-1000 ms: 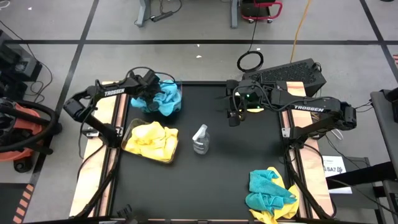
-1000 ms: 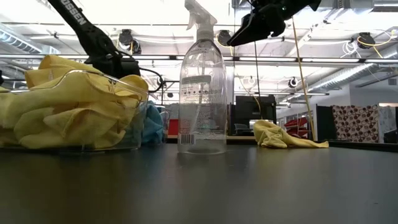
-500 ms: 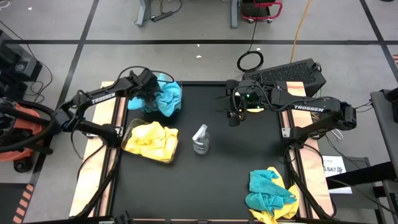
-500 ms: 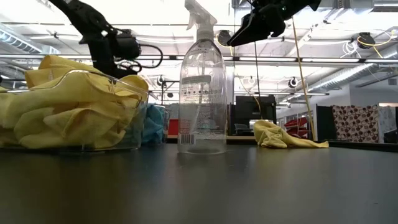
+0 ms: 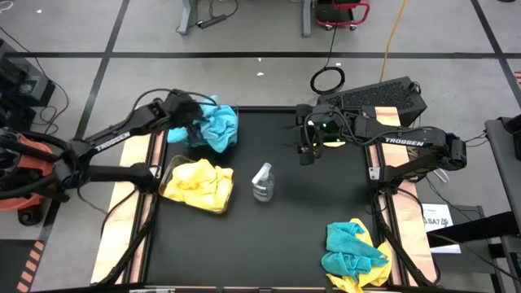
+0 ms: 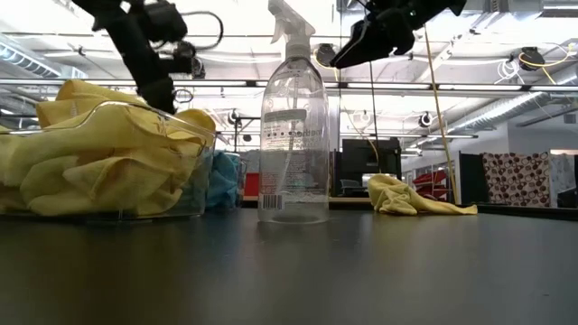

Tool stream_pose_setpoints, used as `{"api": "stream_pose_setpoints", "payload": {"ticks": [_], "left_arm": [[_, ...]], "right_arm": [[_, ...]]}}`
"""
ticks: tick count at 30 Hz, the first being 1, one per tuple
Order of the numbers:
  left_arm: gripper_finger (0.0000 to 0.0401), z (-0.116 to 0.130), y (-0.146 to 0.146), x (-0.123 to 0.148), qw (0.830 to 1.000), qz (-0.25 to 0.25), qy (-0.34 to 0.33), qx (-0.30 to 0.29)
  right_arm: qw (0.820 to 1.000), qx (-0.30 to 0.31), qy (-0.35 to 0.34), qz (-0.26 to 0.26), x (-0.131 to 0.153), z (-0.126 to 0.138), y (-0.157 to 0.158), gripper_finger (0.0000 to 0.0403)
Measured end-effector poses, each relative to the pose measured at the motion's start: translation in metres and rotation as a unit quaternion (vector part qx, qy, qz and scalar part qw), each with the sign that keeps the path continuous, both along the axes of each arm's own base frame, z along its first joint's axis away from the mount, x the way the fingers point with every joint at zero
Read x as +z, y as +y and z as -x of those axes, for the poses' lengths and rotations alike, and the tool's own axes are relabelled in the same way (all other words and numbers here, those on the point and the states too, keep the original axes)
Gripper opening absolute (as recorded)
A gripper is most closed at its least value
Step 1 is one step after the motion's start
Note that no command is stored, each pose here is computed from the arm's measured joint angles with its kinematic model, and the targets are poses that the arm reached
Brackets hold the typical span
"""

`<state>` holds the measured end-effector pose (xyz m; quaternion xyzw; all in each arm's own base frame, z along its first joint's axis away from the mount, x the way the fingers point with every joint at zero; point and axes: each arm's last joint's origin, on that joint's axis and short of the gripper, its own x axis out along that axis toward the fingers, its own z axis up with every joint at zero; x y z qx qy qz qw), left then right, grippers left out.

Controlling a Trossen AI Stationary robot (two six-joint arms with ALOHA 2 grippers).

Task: Sort microfiber towel by color & place in baskets
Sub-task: Put the yellow microfiber cloth into the bottom transparent bin

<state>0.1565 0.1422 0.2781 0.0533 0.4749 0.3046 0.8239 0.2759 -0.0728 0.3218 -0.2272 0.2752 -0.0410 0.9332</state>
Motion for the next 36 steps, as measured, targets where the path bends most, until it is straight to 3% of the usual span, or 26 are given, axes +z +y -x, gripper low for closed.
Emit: {"api": "stream_pose_setpoints", "payload": {"ticks": [8, 16, 26, 36], "left_arm": [[0.0254, -0.001, -0.023, 0.025, 0.989, 0.000, -0.126, -0.078], [0.0245, -0.017, -0.048, 0.039, 0.948, 0.038, -0.219, -0.228], [0.0244, -0.039, -0.083, 0.044, 0.889, 0.066, -0.263, -0.370], [0.0244, -0.049, -0.104, 0.022, 0.863, 0.074, -0.280, -0.414]], "right_arm": [[0.999, -0.019, 0.026, -0.015, -0.005, 0.005, -0.006, 0.0226], [0.990, -0.100, 0.093, -0.038, -0.016, 0.019, -0.024, 0.0226], [0.969, -0.180, 0.147, -0.085, -0.047, 0.043, -0.052, 0.0226], [0.953, -0.230, 0.165, -0.109, -0.088, 0.063, -0.070, 0.0226]]}}
